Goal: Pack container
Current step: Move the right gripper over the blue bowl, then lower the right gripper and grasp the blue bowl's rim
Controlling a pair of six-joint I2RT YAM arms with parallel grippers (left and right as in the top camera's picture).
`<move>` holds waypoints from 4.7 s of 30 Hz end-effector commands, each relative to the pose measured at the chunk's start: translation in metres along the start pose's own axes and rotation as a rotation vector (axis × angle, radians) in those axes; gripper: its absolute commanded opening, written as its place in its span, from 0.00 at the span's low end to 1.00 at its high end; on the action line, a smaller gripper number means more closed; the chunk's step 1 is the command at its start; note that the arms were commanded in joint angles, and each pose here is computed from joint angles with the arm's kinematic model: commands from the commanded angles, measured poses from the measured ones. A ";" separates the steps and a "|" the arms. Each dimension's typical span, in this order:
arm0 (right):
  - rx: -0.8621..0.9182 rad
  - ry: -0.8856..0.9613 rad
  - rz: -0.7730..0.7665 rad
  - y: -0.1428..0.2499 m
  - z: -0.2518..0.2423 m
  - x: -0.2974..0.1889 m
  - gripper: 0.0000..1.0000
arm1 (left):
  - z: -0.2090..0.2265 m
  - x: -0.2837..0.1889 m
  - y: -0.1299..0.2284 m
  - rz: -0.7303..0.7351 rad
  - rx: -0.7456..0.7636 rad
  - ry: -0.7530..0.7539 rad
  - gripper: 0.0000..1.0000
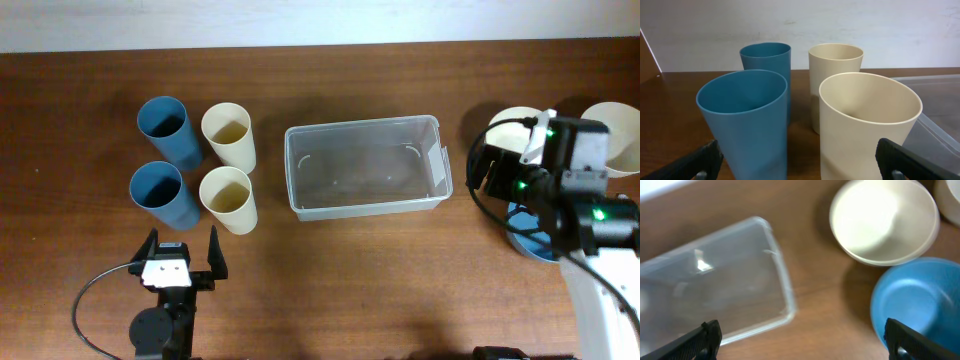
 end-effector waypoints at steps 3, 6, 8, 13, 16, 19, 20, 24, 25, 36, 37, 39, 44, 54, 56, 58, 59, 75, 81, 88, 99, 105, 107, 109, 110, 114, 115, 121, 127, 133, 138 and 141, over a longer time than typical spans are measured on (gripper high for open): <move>0.338 0.397 0.161 0.019 -0.053 0.014 0.99 | 0.001 0.000 0.001 -0.001 0.018 -0.009 1.00; 0.477 0.455 0.239 0.032 -0.087 0.016 0.99 | 0.001 0.000 0.001 -0.001 0.018 -0.009 1.00; 0.542 0.469 0.279 0.040 -0.103 0.017 0.99 | 0.001 0.000 0.001 -0.001 0.018 -0.009 1.00; 0.673 0.514 0.340 0.057 -0.137 0.020 0.99 | 0.001 0.000 0.001 -0.001 0.018 -0.009 1.00; 0.768 0.542 0.371 0.066 -0.157 0.026 0.99 | 0.001 0.000 0.001 -0.001 0.018 -0.009 1.00; 0.857 0.524 0.418 0.077 -0.171 0.039 0.99 | 0.001 0.000 0.001 -0.001 0.018 -0.009 1.00; 0.875 0.504 0.436 0.079 -0.174 0.045 0.99 | 0.001 0.000 0.001 -0.001 0.018 -0.009 1.00; 0.899 0.469 0.516 0.089 -0.183 0.071 0.86 | 0.001 0.000 0.001 -0.001 0.018 -0.009 1.00; 0.904 0.456 0.535 0.091 -0.184 0.078 0.84 | 0.001 0.000 0.001 -0.001 0.018 -0.009 1.00; 0.920 0.366 0.689 0.116 -0.192 0.137 0.56 | 0.001 0.000 0.001 -0.001 0.018 -0.009 1.00; 0.919 0.365 0.691 0.116 -0.192 0.137 0.48 | 0.001 0.000 0.001 -0.001 0.018 -0.009 1.00; 0.919 0.363 0.687 0.115 -0.192 0.136 0.36 | 0.001 0.000 0.001 -0.001 0.018 -0.009 1.00; 0.905 0.362 0.701 0.114 -0.187 0.135 0.04 | 0.001 0.000 0.001 -0.001 0.018 -0.009 1.00; 0.779 0.441 0.596 0.082 -0.156 0.089 0.04 | 0.001 0.000 0.001 -0.001 0.018 -0.009 1.00; 0.772 0.461 0.539 0.074 -0.147 0.073 0.04 | 0.001 0.000 0.001 -0.001 0.018 -0.009 1.00; 0.761 0.455 0.465 0.065 -0.137 0.055 0.04 | 0.001 0.000 0.001 -0.001 0.018 -0.009 1.00; 0.746 0.445 0.417 0.060 -0.130 0.045 0.04 | 0.001 0.000 0.001 -0.001 0.018 -0.009 1.00; 0.653 0.440 0.372 0.063 -0.098 0.040 0.38 | 0.001 0.000 0.001 -0.001 0.018 -0.009 1.00; 0.655 0.424 0.548 0.088 -0.106 0.105 0.61 | 0.001 0.000 0.001 -0.001 0.018 -0.009 1.00; 0.675 0.410 0.639 0.103 -0.107 0.135 0.64 | 0.001 0.000 0.001 -0.001 0.018 -0.009 1.00; 0.733 0.420 0.627 0.129 -0.115 0.142 0.66 | 0.001 0.000 0.001 -0.001 0.018 -0.009 1.00; 0.683 0.349 0.537 0.107 -0.116 0.124 0.63 | 0.001 0.000 0.001 -0.001 0.018 -0.009 1.00; 0.672 0.340 0.505 0.098 -0.114 0.112 0.63 | 0.001 0.000 0.001 -0.001 0.018 -0.009 1.00; 0.668 0.342 0.464 0.089 -0.113 0.095 0.63 | 0.001 0.000 0.001 -0.001 0.018 -0.009 1.00; 0.666 0.341 0.439 0.085 -0.111 0.086 0.63 | 0.001 0.000 0.001 -0.001 0.018 -0.009 1.00; 0.662 0.351 0.364 0.079 -0.103 0.049 0.68 | 0.001 0.000 0.001 -0.001 0.018 -0.009 1.00; 0.662 0.366 0.355 0.080 -0.102 0.042 0.70 | 0.001 0.000 0.001 -0.001 0.018 -0.009 1.00; 0.765 0.418 0.398 0.103 -0.107 0.038 0.78 | 0.001 0.000 0.001 -0.001 0.018 -0.009 1.00; 0.890 0.416 0.442 0.146 -0.119 0.060 0.79 | 0.001 0.000 0.001 -0.001 0.018 -0.009 1.00; 0.935 0.355 0.402 0.170 -0.124 0.079 0.78 | 0.001 0.000 0.001 -0.001 0.018 -0.009 1.00; 0.917 0.326 0.409 0.176 -0.125 0.093 0.78 | 0.001 0.000 0.001 -0.001 0.018 -0.009 1.00; 0.921 0.325 0.429 0.178 -0.127 0.100 0.68 | 0.001 0.000 0.001 -0.001 0.018 -0.009 1.00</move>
Point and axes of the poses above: each gripper's point midway between its finger pads, its own x axis out along the fingers, its own z axis along the line the jaws close on, y = z × x, the point moved 10 cm from there along -x, back along the fingers, and after that the axes turned 15 degrees about -x, right-handed, at the moved point
